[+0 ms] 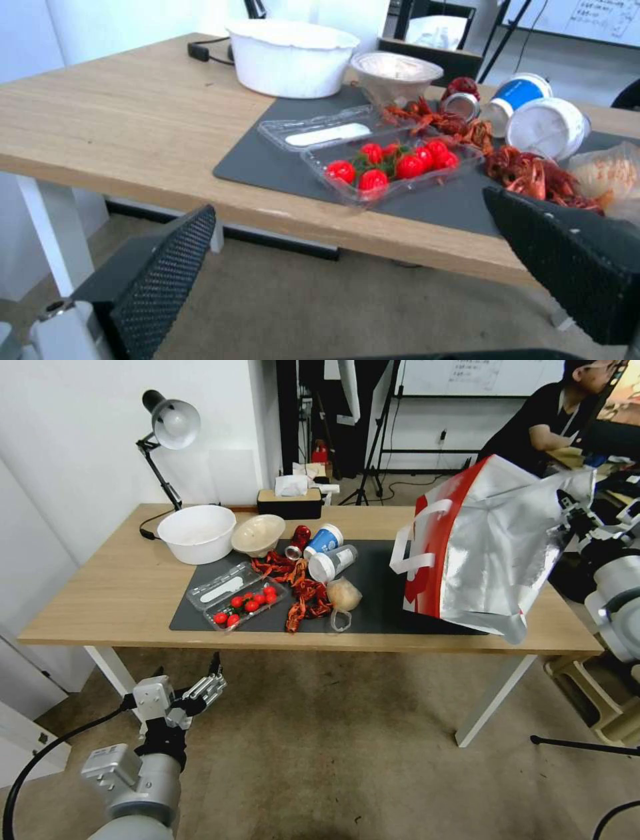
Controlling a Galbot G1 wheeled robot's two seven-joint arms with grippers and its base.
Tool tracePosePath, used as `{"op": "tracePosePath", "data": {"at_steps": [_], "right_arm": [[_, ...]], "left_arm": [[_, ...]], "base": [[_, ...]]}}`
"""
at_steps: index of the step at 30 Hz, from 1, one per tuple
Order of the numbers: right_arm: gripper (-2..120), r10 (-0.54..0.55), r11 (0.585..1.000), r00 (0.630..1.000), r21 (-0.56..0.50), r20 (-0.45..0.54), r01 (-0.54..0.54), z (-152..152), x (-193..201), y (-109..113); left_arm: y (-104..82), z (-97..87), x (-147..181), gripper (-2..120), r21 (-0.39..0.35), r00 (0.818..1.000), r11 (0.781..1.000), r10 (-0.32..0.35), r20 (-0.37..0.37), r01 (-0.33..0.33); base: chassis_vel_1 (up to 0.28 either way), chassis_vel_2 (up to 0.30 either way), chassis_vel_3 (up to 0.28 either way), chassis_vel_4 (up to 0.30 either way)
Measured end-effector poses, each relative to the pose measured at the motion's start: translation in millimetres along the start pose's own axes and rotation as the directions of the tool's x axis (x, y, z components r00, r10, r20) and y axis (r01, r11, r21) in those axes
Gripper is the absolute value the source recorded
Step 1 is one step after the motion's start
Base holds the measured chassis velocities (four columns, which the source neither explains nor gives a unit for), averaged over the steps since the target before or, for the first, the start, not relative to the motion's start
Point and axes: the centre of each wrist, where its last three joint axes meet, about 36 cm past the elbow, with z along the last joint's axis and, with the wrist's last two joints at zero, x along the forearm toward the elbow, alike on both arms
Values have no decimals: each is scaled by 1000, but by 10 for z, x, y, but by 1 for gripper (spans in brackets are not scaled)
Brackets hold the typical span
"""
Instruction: Pick up the food delivery bag from the floor and place it on the table.
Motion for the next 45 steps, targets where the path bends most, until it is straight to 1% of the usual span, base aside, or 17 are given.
{"op": "tracePosePath", "data": {"at_steps": [6,8,10,12,14,16,18,20,22,28,30,32,34,36,39,42,45], "right_arm": [[45,1,1000,1000,-4,-1,-1,-8,-5,9],[47,1,1000,1000,-4,-1,-1,-10,-6,9],[59,0,1000,1000,-3,1,0,-22,-2,11],[62,-1,1000,1000,-3,0,1,-24,0,13],[74,-7,1000,1000,2,-11,7,-18,17,30],[75,-8,1000,1000,6,-14,8,-13,23,33],[88,-9,1000,1000,20,-27,10,19,58,41],[90,-9,1000,1000,21,-29,10,24,63,41],[99,-9,999,999,43,-35,10,72,117,50],[100,-28,993,1000,119,-3,28,102,204,92],[100,-92,967,995,239,23,84,159,368,125],[100,-113,957,993,272,24,103,192,415,135],[100,-178,928,984,337,23,159,339,572,153],[100,-193,920,981,351,18,175,389,625,155],[100,-231,878,973,427,-15,215,643,915,140],[100,-232,859,972,465,-22,216,809,1114,76],[100,-217,859,976,469,-26,203,955,1301,10]], "left_arm": [[-4,-8,8,100,0,1000,1000,0,3,0],[-4,-9,8,100,0,1000,1000,0,3,0],[-4,-9,8,100,0,1000,1000,0,3,0],[-4,-9,8,100,0,1000,1000,0,3,0],[-4,-10,7,100,0,1000,1000,0,4,0],[-4,-10,6,100,0,1000,1000,0,4,0],[-2,-13,4,100,0,1000,1000,0,5,0],[-2,-13,4,100,0,1000,1000,0,6,0],[-1,-15,2,100,-1,1000,1000,0,6,0],[3,-14,-9,100,-1,1000,1000,0,10,0],[11,-9,-17,100,-2,1000,1000,-2,12,3],[12,-8,-19,100,-2,1000,1000,-3,13,3],[15,-3,-26,100,-1,1000,1000,-2,15,2],[15,-3,-28,100,-1,1000,1000,-2,15,2],[19,5,-34,100,-1,1000,1000,-2,15,2],[24,12,-37,100,-2,1000,1000,-3,16,3],[26,18,-40,100,-2,1000,1000,-3,16,4]], "base": [[0,0,0,0],[0,0,0,0],[0,0,0,0],[0,0,0,0],[0,0,0,0],[0,0,0,0],[0,0,0,0],[0,0,0,0],[0,0,0,0],[0,0,0,0],[0,0,0,0],[0,0,0,0],[0,0,0,0],[0,0,0,0],[0,0,0,0],[0,0,0,0],[0,0,0,0]]}}
